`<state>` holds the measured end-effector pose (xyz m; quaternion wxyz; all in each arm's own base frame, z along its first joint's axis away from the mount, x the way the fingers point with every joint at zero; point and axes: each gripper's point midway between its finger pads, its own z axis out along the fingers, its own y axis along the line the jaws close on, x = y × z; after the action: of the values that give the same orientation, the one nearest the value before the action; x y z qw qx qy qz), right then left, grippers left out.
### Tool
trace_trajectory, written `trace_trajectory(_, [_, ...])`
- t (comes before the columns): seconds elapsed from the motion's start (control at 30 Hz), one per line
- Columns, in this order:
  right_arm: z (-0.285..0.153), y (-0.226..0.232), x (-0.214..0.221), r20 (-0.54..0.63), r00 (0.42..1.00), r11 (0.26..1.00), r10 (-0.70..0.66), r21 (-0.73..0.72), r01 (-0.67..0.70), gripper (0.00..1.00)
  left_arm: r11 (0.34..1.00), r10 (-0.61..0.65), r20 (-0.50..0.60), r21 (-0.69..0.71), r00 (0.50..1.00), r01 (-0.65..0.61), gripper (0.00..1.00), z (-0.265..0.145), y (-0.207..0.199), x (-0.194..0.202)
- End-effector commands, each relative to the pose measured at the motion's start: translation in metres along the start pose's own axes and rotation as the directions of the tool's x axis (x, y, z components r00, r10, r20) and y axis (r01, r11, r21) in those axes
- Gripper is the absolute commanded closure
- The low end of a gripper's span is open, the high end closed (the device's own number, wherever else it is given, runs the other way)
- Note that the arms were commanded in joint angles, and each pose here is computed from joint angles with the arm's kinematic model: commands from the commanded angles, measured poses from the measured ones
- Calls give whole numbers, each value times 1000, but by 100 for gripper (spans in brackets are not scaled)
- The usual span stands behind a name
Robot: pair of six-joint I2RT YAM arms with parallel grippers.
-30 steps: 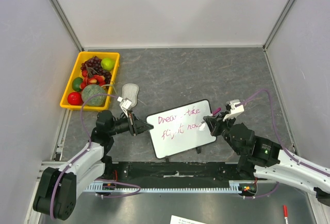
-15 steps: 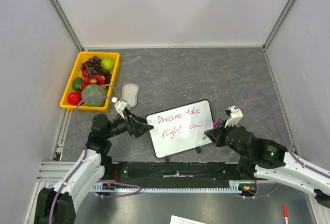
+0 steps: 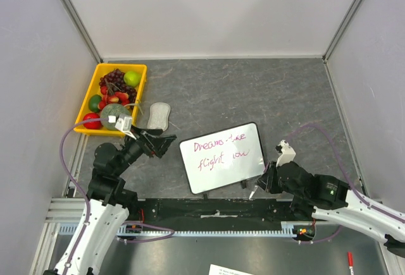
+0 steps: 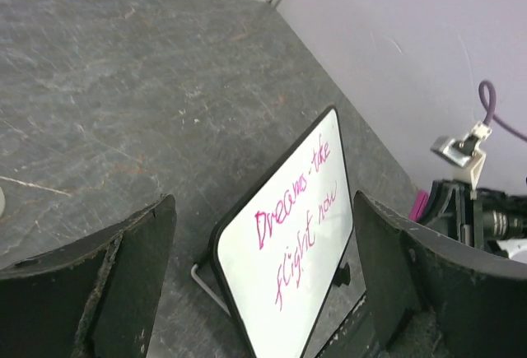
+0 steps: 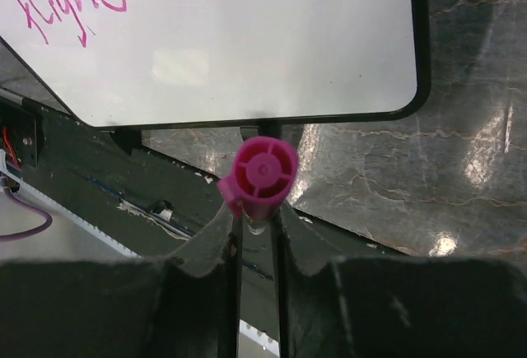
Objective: Write a sentence on the whiteboard
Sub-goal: Put down the whiteboard marker at the center of the board.
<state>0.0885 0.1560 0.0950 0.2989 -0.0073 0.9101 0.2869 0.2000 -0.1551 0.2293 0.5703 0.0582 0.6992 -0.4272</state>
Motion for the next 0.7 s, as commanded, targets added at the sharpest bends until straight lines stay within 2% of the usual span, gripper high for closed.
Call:
trace_trajectory(0.0, [-4,-1,2,-2,996,996,88,0,-88,71,998,-1,-11,-69,1000,0,8,1,-1,-21])
trace_trajectory(0.27, [-12,4,-20,84,993,996,88,-9,-87,21,999,-23,-47,-44,999,21,7,8,-13,-33])
trace_trajectory(0.4, [-22,10,-47,194,978,997,73,-24,-69,2,999,-43,-74,-32,996,41,5,12,-14,-28])
trace_trajectory(0.67, [-17,31,-79,299,954,1000,10,-28,-1,2,995,-96,-116,-46,989,92,3,19,-10,-23])
